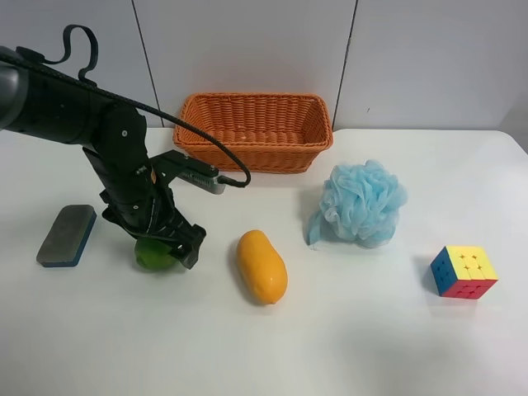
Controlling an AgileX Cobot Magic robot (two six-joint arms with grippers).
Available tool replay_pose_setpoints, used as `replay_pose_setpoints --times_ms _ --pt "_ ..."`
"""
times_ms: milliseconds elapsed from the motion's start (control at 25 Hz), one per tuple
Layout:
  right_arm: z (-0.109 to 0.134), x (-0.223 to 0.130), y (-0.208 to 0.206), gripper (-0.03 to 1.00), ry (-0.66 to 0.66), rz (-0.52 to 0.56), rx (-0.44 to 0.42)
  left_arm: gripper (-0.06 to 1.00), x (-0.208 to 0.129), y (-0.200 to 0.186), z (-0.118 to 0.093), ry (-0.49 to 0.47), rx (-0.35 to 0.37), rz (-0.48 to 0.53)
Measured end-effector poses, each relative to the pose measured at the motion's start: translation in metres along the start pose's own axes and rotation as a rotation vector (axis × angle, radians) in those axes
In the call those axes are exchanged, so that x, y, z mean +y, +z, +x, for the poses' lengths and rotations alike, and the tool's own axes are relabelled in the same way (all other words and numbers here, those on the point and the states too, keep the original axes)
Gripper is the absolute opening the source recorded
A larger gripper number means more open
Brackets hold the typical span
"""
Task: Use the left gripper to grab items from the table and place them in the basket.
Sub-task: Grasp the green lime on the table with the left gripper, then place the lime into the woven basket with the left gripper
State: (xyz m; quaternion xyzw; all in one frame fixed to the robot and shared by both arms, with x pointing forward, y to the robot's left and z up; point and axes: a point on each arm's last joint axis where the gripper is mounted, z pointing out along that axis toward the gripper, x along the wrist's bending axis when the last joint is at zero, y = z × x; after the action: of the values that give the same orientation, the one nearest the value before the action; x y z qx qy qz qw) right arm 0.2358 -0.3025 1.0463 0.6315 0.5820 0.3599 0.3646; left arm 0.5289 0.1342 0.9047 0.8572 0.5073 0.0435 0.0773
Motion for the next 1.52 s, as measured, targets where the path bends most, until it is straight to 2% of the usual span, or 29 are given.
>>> replay_pose_setpoints --times_ms 80,160,320,360,800,1200,1520 --pt "0.0 0.0 0.0 0.99 0.0 0.0 0.0 0.98 -0.001 0.006 0.0 0.0 0.0 0.017" --pt "0.0 0.0 0.0 0.99 0.0 0.0 0.0 0.91 -0.001 0.007 0.0 0.0 0.0 0.022" --pt "0.0 0.0 0.0 0.99 0.0 0.0 0.0 0.63 -0.001 0.007 0.0 0.0 0.0 0.02" --pt "0.0 0.0 0.0 0.99 0.0 0.0 0.0 0.61 -0.001 0.007 0.0 0.0 0.0 0.02" --pt "0.0 0.0 0.0 0.99 0.0 0.0 0.0 0.61 -0.001 -0.001 0.0 -0.006 -0.004 0.02" --pt "0.0 0.0 0.0 0.99 0.0 0.0 0.0 0.61 0.04 -0.087 0.0 0.006 0.01 0.027" --pt "0.0 0.0 0.0 0.99 0.0 0.0 0.0 0.61 0.088 -0.152 0.003 0.012 0.048 -0.139"
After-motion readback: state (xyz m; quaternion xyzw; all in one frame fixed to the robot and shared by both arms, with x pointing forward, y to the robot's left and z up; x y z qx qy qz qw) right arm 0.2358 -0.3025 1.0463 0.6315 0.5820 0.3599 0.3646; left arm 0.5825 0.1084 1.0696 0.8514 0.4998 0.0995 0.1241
